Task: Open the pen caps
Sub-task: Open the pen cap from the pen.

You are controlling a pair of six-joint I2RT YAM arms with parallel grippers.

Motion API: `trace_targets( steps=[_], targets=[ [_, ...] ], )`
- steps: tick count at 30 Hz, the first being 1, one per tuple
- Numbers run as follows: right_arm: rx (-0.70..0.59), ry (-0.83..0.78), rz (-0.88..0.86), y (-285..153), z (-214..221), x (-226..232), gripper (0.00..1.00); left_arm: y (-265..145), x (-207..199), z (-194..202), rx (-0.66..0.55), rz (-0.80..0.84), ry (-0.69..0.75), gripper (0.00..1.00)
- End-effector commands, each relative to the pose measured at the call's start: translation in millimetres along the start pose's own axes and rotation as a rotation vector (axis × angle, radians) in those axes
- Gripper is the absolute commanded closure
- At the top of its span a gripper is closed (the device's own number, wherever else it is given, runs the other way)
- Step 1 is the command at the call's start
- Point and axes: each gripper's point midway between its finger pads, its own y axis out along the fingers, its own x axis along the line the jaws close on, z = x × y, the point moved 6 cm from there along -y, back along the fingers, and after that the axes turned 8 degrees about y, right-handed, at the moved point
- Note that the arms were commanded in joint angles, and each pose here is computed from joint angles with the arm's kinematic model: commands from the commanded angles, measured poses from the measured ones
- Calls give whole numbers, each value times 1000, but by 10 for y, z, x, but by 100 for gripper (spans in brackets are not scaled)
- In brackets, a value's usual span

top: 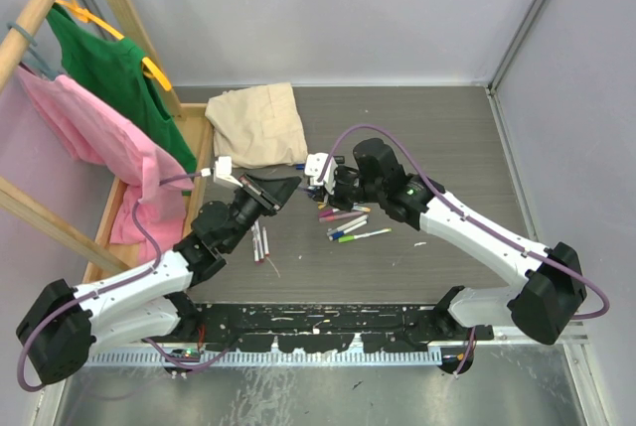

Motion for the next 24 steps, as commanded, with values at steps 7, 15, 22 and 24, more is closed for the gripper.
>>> trace_targets(
  steps=[7, 15, 22, 24],
  targets=[
    [-82, -18, -148, -23, -163, 171, 67, -36, -192, -175, -63, 71, 94, 100],
    [-99, 68, -287, -156, -180, 160, 49, -113, -279, -204, 1, 172, 294, 100],
    [-108, 145, -415, -132, -191, 259, 49, -131, -441, -169, 107, 330, 415, 100],
    [-106, 162, -431, -113, -186, 269, 52, -128, -461, -171, 112, 343, 431, 100]
  ],
)
